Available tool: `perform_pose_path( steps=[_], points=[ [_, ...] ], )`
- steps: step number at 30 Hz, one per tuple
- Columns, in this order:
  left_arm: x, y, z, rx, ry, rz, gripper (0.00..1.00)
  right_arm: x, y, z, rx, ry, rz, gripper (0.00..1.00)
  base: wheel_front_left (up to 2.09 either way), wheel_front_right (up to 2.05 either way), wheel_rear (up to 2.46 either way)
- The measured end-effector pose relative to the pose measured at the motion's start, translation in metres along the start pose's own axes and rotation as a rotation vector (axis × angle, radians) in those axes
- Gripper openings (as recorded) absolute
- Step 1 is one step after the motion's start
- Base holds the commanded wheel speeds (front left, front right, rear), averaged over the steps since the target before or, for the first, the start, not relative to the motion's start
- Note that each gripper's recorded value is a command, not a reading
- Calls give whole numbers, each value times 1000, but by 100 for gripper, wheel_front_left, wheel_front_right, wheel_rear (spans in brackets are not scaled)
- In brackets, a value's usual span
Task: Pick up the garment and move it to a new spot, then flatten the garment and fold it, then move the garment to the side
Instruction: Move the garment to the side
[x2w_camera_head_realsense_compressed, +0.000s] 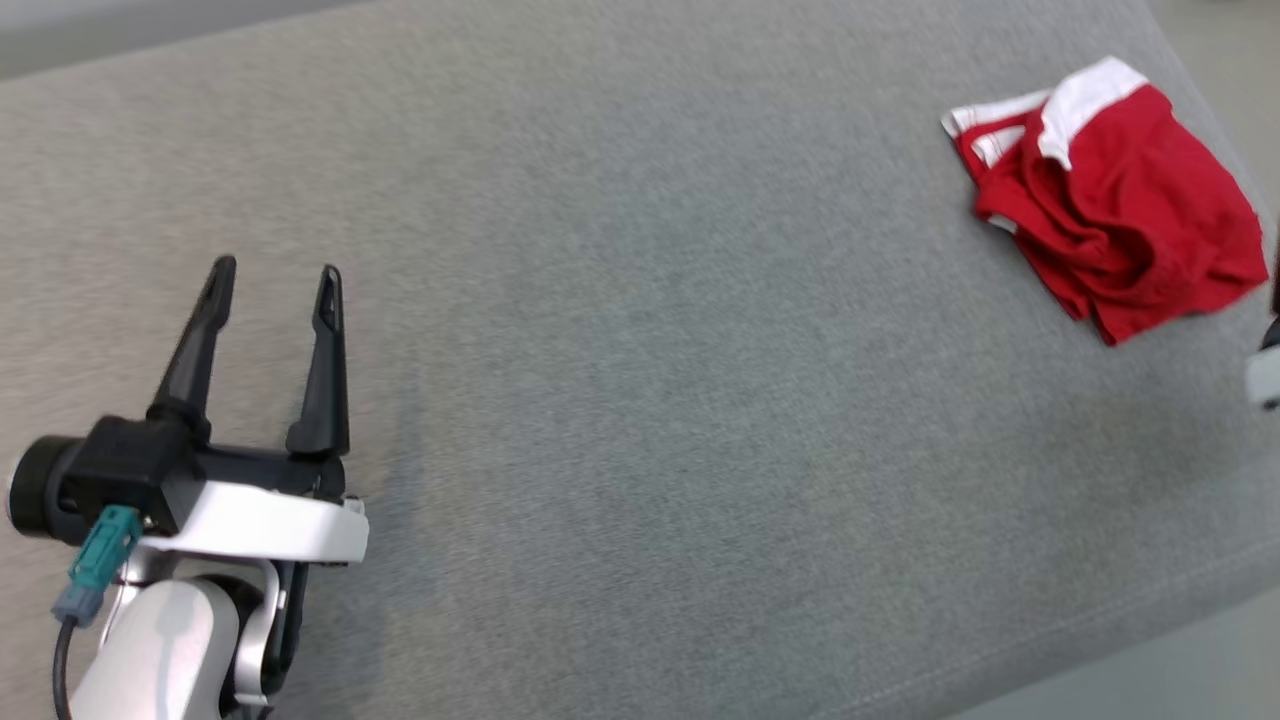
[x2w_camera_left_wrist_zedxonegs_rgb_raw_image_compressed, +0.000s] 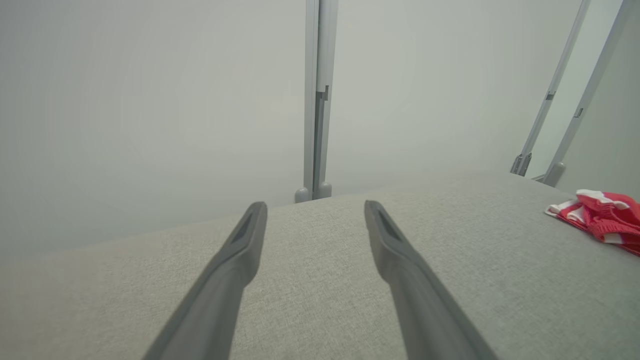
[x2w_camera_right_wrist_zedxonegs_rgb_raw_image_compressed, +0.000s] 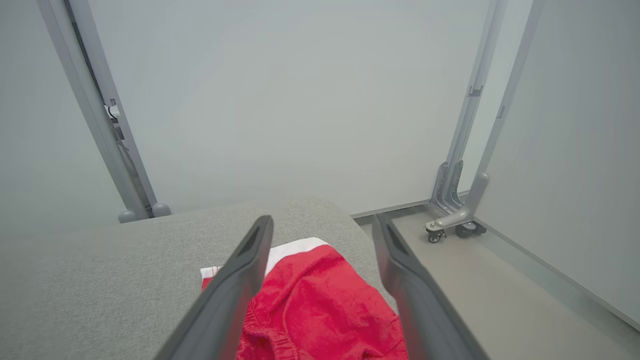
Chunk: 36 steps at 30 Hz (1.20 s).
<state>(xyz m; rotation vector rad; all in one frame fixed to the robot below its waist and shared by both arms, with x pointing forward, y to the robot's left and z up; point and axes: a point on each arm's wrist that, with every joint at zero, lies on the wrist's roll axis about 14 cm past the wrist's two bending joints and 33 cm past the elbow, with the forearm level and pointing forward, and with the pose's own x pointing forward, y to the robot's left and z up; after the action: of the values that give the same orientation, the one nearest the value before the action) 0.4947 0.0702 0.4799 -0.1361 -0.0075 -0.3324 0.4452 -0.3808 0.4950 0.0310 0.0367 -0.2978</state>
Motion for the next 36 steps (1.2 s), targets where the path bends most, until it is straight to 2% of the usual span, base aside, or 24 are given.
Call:
perform_pose_path(
  steps=[9,16,25,36],
  points=[
    [-57,42,32,41,-39,163,100,-36,103,21,70,-121,199,100,0,0,0],
    [-108,65,53,70,-70,274,100,-68,153,32,92,-108,316,100,0,0,0],
    [-153,69,71,83,-102,326,100,-104,170,35,109,-74,371,100,0,0,0],
    [-176,65,73,90,-107,327,100,-132,157,43,113,-70,351,100,0,0,0]
  ],
)
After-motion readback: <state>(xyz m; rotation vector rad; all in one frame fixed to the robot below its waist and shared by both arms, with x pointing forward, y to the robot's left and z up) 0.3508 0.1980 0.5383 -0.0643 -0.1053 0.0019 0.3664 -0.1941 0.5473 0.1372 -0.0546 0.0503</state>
